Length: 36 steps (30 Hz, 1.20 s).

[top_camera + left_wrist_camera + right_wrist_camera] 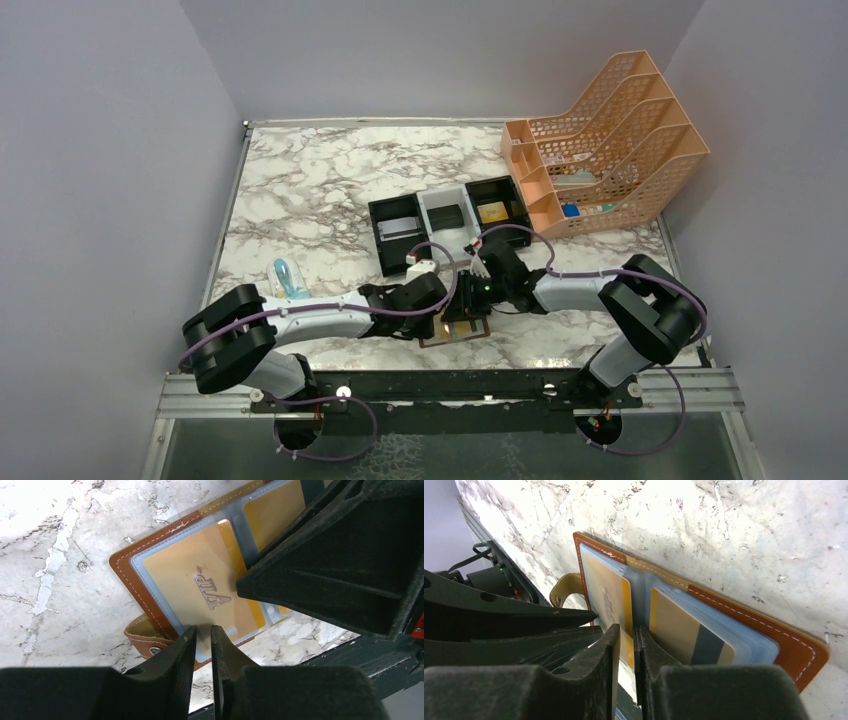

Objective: Take the credit cards out of the card holder

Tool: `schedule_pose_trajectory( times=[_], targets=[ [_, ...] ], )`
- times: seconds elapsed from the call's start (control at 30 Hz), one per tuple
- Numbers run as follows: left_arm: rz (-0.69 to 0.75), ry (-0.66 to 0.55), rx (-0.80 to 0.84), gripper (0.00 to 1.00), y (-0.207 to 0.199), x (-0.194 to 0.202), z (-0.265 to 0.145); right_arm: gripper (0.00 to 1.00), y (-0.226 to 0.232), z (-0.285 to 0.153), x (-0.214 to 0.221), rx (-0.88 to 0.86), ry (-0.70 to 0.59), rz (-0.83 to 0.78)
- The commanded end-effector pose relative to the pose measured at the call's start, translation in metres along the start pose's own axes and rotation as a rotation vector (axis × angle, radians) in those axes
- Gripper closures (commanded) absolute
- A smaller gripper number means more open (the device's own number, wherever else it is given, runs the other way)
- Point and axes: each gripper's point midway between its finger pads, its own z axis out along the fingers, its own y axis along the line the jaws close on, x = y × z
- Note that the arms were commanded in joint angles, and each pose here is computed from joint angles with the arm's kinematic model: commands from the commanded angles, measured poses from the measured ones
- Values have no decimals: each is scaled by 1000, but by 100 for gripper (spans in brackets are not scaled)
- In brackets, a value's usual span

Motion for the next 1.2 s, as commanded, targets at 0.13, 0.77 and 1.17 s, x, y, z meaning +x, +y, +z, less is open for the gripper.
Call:
schedule_pose_trajectory(
  times=[0.13,0.77,1.17],
  targets=[
    [8,-3,-73,80,22,9,2,85,-2,2,4,0,0,5],
    [19,-6,-87,80,28,11,1,99,9,-20,-1,-78,19,-55],
    [23,-10,-82,80,25,7,1,82,14,-12,6,-183,46,5]
  ],
)
